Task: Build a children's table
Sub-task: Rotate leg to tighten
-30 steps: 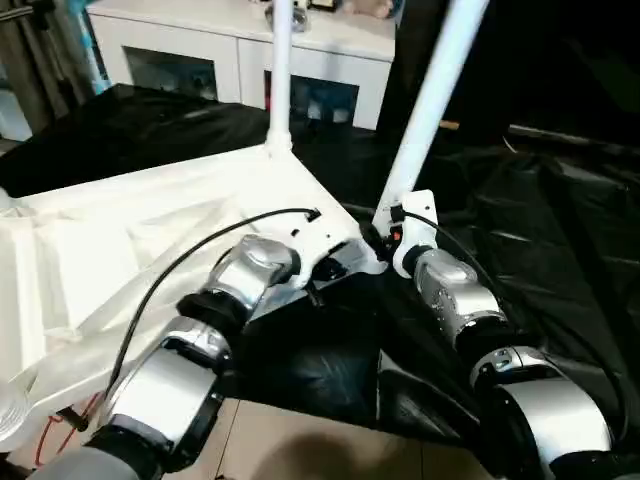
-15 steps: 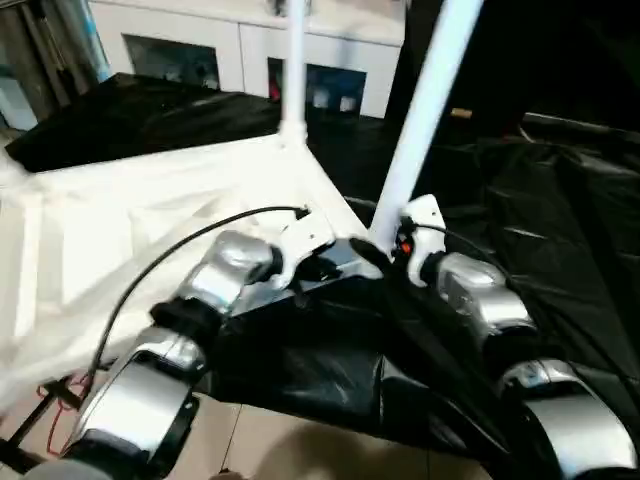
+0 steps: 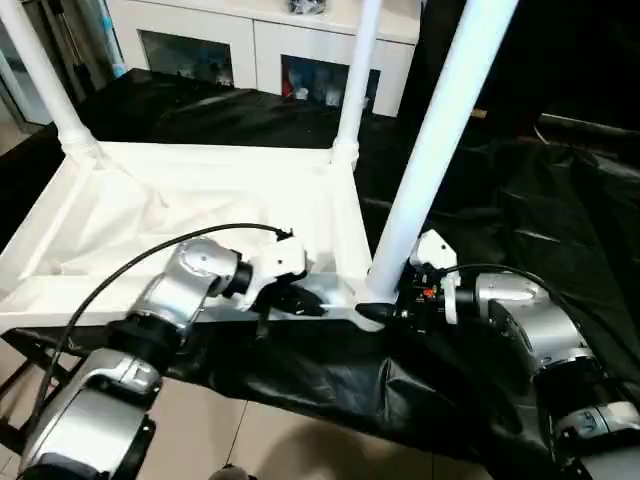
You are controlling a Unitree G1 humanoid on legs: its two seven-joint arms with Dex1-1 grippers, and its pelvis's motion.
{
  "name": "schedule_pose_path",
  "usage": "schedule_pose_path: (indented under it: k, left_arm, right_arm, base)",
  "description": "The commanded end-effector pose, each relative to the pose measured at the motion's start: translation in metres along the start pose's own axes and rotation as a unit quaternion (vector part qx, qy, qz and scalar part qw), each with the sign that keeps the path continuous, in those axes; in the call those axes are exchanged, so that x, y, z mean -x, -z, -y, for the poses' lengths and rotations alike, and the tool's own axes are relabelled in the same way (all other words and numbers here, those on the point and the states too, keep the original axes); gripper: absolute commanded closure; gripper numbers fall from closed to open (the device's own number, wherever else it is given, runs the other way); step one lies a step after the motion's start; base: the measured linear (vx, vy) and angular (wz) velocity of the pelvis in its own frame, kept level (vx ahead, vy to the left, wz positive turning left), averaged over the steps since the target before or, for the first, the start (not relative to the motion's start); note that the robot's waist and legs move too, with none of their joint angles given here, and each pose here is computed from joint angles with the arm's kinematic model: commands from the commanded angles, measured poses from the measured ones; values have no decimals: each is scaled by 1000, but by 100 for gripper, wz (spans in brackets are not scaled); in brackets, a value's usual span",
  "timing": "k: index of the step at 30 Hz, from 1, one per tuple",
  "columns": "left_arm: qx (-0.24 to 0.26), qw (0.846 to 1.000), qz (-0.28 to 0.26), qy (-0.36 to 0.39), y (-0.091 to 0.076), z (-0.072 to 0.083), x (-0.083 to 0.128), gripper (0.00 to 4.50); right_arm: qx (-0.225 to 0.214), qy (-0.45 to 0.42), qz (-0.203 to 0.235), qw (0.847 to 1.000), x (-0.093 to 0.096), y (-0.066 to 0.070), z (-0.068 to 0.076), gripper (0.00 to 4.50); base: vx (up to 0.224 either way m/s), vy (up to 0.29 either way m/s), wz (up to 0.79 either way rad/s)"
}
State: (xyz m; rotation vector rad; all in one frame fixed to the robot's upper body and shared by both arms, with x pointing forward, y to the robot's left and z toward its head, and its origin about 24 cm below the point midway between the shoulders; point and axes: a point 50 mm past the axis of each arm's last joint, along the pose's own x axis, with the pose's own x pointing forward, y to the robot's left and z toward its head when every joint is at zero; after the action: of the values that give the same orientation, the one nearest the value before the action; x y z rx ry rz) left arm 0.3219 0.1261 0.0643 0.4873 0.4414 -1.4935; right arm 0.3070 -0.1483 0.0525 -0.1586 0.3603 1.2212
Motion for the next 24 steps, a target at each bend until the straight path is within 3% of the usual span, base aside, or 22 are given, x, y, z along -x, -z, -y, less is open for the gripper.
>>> schedule_pose_path:
  k: [1, 7, 12, 16, 17, 19, 24]
  left_arm:
    - [-25, 999, 12, 38, -10, 5, -8, 450]
    - [-20, 999, 12, 28, -10, 4, -9, 450]
    - [12, 999, 23, -31, -13, -6, -14, 450]
    - [39, 993, 28, -110, -19, -21, -21, 450]
    - [53, 986, 26, -155, -23, -29, -26, 450]
    - [70, 979, 28, -189, -27, -34, -30, 450]
    - [81, 968, 25, -235, -34, -40, -40, 450]
  right_arm:
    - [2, -8, -3, 1000, -2, -2, -3, 108]
    - [-10, -12, -3, 1000, -7, 0, -6, 150]
    - [-49, 71, 8, 996, -14, 7, 2, 168]
    - [-97, 208, 13, 973, -23, 13, 20, 171]
    - [-130, 271, 29, 953, -29, 15, 27, 171]
    - [-157, 301, 38, 940, -34, 15, 30, 172]
    - [-153, 347, 38, 925, -56, 9, 30, 173]
  base:
    - [0, 0, 0]
    - [0, 0, 0]
    - [0, 0, 0]
    - [0, 0, 0]
    - [0, 0, 0]
    - [0, 0, 0]
    - [0, 0, 0]
